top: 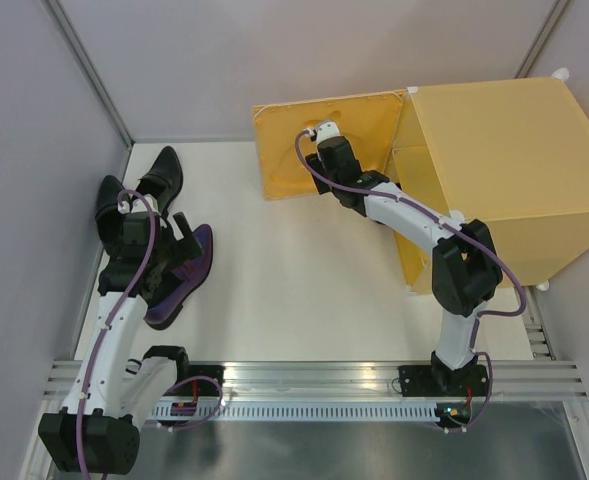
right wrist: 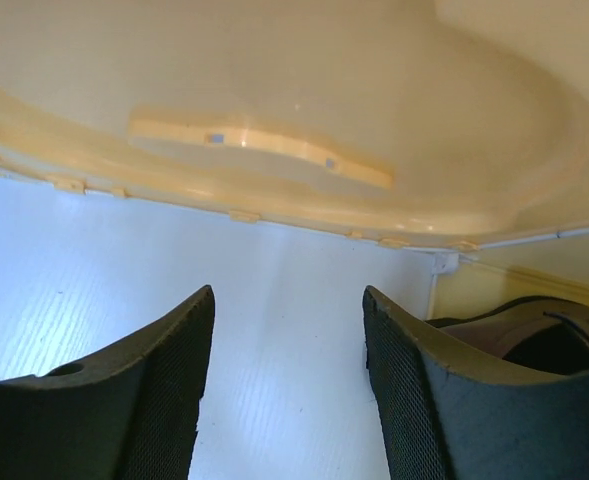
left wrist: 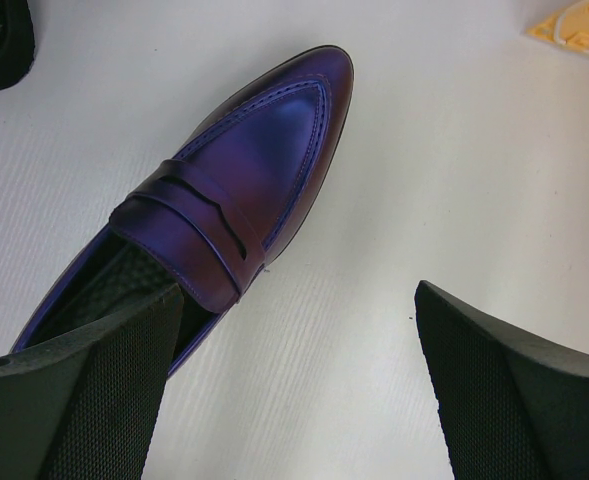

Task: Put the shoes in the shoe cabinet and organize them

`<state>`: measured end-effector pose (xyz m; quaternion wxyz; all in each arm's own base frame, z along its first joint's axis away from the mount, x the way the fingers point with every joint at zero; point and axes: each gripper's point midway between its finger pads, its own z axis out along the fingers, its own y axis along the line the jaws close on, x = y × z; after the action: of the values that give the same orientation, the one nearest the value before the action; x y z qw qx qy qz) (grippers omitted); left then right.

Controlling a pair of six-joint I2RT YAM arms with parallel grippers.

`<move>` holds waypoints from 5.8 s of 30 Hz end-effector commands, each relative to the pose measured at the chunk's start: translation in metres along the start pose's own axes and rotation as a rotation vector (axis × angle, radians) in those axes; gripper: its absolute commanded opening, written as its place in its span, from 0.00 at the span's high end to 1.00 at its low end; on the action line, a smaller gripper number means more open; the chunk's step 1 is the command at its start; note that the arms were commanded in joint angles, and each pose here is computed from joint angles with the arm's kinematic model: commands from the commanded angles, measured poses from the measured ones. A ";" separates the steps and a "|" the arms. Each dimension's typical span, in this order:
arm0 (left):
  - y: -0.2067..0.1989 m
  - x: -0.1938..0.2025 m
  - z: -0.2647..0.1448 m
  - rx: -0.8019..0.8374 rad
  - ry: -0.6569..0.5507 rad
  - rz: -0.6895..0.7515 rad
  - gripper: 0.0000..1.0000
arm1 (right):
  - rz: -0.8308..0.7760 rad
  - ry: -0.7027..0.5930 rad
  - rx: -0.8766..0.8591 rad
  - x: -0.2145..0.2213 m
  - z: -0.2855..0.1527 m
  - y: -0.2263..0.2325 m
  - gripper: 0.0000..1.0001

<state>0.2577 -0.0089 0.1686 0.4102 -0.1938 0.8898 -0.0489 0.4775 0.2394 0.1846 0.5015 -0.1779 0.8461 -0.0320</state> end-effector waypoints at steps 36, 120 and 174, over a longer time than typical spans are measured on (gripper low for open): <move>-0.001 -0.006 0.000 0.015 -0.033 0.038 0.00 | 0.121 0.205 0.244 0.103 0.043 -0.038 0.27; 0.004 -0.005 0.002 -0.011 -0.027 0.041 0.00 | 0.257 0.191 0.506 0.130 0.064 -0.123 0.28; 0.005 -0.005 0.003 -0.017 -0.026 0.041 0.00 | 0.234 0.216 0.605 0.121 0.063 -0.161 0.28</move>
<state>0.2571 -0.0081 0.1657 0.4069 -0.1946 0.8913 -0.0460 0.5240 0.0846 0.0661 0.4265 0.0445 0.8790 -0.2084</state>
